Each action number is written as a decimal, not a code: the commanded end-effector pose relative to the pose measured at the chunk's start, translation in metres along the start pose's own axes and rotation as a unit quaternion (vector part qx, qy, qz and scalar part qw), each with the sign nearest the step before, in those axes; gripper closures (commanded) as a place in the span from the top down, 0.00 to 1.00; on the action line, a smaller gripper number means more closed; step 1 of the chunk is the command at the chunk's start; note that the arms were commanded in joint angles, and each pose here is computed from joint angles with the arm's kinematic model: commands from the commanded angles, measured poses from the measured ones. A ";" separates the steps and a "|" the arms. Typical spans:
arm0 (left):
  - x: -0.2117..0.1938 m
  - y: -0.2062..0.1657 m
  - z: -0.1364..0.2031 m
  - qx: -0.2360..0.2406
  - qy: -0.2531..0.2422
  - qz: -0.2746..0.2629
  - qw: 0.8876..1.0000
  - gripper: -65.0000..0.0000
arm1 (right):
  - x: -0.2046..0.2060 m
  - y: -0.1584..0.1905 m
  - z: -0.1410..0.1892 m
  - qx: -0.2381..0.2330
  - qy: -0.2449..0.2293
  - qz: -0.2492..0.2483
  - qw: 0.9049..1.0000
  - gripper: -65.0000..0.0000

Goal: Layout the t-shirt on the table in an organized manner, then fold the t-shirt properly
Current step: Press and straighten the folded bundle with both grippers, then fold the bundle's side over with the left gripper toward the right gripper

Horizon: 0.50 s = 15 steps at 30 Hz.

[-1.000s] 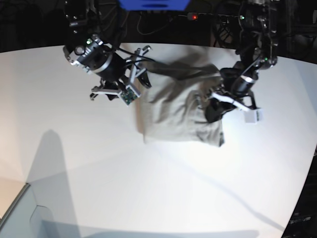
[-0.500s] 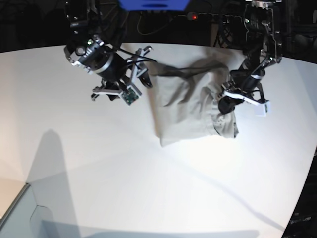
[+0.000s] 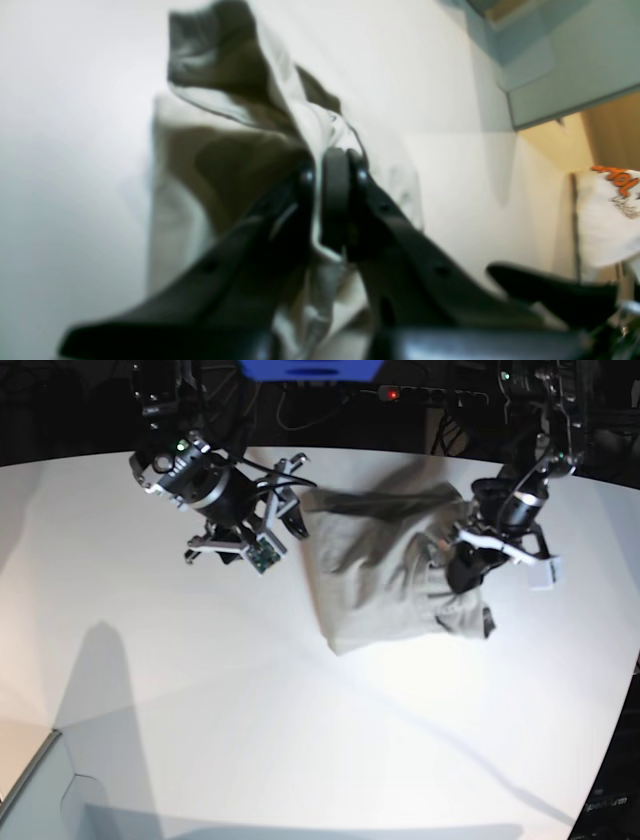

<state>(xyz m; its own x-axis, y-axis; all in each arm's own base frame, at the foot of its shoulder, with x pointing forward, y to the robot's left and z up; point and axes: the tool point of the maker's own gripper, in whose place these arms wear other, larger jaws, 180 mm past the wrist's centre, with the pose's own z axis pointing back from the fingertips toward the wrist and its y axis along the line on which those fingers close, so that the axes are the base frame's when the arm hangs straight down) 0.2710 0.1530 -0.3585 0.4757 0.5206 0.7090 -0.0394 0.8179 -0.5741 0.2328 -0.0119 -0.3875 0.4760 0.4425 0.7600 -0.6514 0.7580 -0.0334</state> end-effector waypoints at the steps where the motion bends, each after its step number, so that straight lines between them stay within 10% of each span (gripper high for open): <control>1: 0.019 0.002 0.003 0.001 -0.032 -0.003 0.999 0.00 | 0.017 -0.001 0.001 0.003 -0.029 0.005 1.000 0.39; 15: -0.016 0.085 -0.012 0.090 0.017 0.054 0.994 0.13 | 0.020 -0.002 -0.001 0.004 -0.032 0.006 0.999 0.39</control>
<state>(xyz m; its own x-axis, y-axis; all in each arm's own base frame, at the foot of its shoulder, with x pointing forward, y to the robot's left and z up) 0.2707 0.2049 -0.4292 0.5022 0.6095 0.6135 -0.2556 0.7824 -0.5680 0.2398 -0.0117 -0.3841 0.4636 0.4432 0.7672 -0.6512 0.7576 -0.0441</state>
